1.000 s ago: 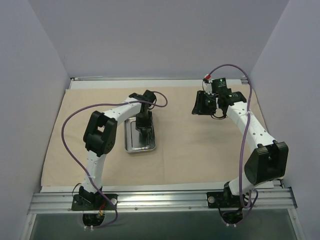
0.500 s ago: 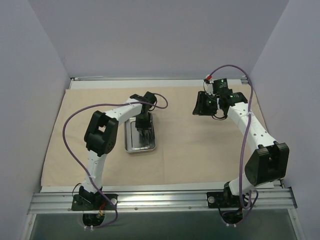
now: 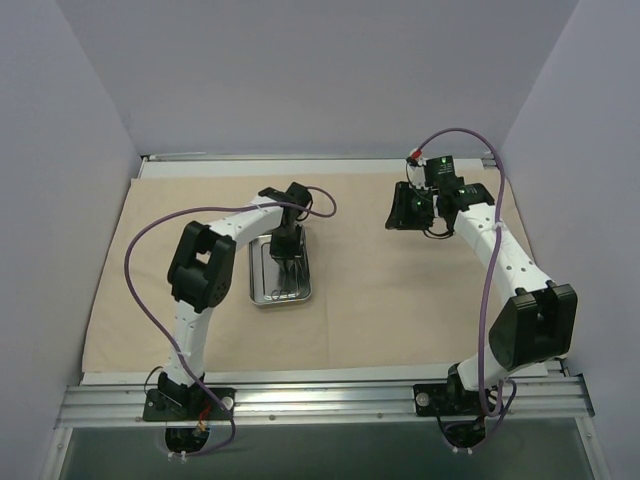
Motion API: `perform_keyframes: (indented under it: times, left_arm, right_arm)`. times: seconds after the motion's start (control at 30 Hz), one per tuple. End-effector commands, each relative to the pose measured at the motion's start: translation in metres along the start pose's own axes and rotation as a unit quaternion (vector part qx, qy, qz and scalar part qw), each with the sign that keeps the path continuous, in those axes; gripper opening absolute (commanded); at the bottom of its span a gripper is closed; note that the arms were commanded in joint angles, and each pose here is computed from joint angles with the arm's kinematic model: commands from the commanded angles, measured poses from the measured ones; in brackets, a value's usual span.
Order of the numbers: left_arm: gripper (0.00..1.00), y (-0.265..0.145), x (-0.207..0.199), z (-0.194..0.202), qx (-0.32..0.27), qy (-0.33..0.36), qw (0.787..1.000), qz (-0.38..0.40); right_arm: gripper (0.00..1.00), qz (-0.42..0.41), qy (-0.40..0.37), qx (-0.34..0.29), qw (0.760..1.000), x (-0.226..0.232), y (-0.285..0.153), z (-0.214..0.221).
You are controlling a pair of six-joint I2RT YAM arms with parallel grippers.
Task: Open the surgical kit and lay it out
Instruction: Pick up the medical item from the container, then place the medical item in the surgical kit.
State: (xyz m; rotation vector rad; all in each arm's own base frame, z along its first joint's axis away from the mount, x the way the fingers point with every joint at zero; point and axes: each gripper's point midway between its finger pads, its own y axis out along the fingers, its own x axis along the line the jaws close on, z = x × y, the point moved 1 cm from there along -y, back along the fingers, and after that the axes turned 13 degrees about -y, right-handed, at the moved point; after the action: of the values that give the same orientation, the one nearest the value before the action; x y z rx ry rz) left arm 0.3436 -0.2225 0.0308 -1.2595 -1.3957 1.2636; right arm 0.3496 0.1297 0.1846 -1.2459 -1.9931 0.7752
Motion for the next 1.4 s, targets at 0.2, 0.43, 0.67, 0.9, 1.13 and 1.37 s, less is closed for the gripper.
perform_keyframes:
  times: [0.2, 0.43, 0.67, 0.9, 1.13, 1.37]
  left_arm:
    - [0.02, -0.066, 0.002, -0.042, -0.065, -0.003, 0.996, 0.062]
    - [0.02, -0.098, -0.003, -0.054, -0.083, -0.007, 0.99, 0.114]
    - [0.02, -0.149, -0.025, -0.058, -0.102, 0.004, 0.967, 0.232]
    - [0.02, -0.219, -0.055, -0.047, -0.123, 0.039, 0.915, 0.382]
    - [0.02, -0.284, -0.064, -0.024, -0.147, 0.069, 0.857, 0.488]
    - [0.02, -0.308, -0.071, -0.006, -0.14, 0.086, 0.818, 0.552]
  right_arm:
    - [0.31, -0.02, -0.019, -0.011, 1.0, 0.019, 0.008, -0.022]
    - [0.31, -0.054, -0.027, -0.014, 0.998, 0.037, 0.02, -0.027]
    - [0.36, -0.235, -0.05, -0.037, 0.97, 0.096, 0.012, -0.043]
    - [0.51, -0.376, -0.083, -0.093, 0.918, 0.149, -0.018, -0.061]
    - [0.5, -0.433, -0.104, -0.103, 0.889, 0.181, -0.038, -0.059]
    - [0.54, -0.455, -0.121, -0.116, 0.875, 0.192, -0.056, -0.055]
